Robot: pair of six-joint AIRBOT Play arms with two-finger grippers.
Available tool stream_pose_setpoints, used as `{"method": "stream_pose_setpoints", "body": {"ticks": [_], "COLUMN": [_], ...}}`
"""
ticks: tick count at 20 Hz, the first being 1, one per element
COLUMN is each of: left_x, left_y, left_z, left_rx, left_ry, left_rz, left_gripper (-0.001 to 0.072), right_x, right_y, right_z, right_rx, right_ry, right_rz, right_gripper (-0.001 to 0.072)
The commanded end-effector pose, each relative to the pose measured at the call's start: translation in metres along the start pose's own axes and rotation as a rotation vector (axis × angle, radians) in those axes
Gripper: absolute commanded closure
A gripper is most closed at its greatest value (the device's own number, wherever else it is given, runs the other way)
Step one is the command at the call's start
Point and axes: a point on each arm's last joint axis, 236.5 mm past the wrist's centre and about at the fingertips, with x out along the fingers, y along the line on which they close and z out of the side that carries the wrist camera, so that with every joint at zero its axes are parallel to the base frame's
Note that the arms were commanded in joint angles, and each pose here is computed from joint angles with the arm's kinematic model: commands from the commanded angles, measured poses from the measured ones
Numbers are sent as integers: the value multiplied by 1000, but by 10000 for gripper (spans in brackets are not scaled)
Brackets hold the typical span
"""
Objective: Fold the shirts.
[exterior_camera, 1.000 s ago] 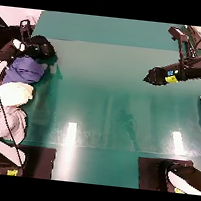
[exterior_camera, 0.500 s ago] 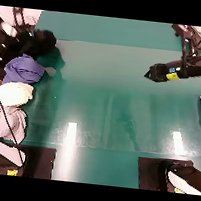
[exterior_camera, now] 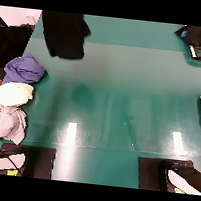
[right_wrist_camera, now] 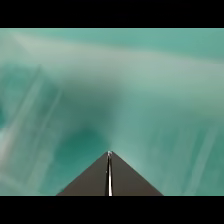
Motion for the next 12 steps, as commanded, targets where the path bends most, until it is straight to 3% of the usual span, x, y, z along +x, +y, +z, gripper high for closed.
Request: {"method": "stream_pose_setpoints", "body": {"ticks": [1,7,9,10,12], "left_x": [8,78,91,90,74], "left_y": [-106,-91,-72,-60,-35], "left_z": [-30,-205,-255,-268,-270], "left_rx": [76,-67,-213,-286,-390], "left_ry": [126,573,636,652,659], "left_rz": [-265,-247,-187,-144,-88], "left_gripper": [683,678,162,117,117], "right_x": [-25,-31,-31,-32,-31], "right_y": [4,7,7,7,7], "right_z": [29,2,-6,-7,-7], "right_rx": [-21,-30,-30,-30,-30], "right_ry": [-83,39,73,77,77], "right_rz": [-7,-3,-5,-5,-4], "right_gripper": [691,692,691,692,692]}}
